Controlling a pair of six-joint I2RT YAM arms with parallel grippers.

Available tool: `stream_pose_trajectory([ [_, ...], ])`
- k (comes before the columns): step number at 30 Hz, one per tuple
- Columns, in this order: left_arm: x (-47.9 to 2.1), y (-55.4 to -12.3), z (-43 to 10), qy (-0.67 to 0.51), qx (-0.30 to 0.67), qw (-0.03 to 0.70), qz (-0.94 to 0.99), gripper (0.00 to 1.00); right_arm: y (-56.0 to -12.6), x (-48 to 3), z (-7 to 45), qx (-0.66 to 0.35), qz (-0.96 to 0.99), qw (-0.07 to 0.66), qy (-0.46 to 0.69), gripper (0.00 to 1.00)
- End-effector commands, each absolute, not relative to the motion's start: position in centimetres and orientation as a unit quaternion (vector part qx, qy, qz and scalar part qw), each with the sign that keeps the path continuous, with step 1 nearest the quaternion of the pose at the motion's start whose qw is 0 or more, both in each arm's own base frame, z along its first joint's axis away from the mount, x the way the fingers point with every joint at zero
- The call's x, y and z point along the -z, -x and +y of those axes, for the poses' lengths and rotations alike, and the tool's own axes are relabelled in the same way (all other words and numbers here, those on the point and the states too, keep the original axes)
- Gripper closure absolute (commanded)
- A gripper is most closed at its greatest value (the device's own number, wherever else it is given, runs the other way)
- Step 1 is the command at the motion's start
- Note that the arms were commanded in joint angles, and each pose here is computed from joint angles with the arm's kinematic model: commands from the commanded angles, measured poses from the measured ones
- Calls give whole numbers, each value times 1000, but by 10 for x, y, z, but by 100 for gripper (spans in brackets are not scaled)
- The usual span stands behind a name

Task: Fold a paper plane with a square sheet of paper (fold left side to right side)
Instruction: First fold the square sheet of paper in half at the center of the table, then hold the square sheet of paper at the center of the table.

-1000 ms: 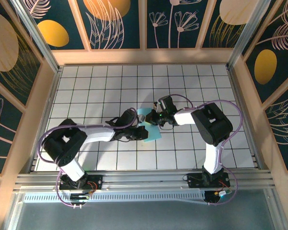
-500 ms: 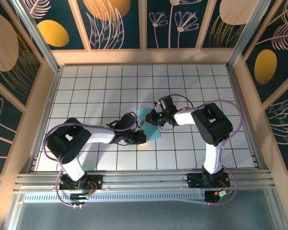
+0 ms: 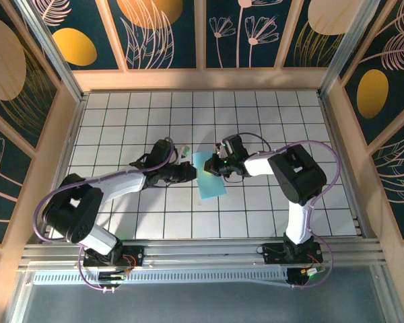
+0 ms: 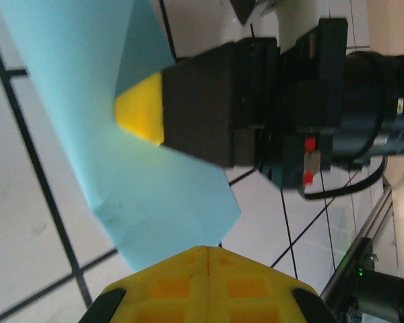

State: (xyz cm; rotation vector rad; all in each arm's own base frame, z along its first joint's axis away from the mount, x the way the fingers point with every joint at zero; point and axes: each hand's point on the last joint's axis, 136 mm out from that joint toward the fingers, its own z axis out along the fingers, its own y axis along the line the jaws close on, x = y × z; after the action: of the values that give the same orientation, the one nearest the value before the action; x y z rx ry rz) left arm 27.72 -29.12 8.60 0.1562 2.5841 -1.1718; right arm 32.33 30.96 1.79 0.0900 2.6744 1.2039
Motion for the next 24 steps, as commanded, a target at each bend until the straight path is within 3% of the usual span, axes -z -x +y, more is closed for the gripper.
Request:
stream_pose_trajectory([
  [1, -71, -282, -300, -69, 403, 131, 903, 100, -305, 22, 286, -340, 935, 77, -65, 100],
  [11, -38, -307, -314, -62, 387, 119, 912, 100, -303, 22, 287, -340, 935, 74, -60, 100],
  [24, 9, -288, -300, -17, 365, 71, 928, 100, -310, -4, 302, -376, 921, 90, -40, 100],
])
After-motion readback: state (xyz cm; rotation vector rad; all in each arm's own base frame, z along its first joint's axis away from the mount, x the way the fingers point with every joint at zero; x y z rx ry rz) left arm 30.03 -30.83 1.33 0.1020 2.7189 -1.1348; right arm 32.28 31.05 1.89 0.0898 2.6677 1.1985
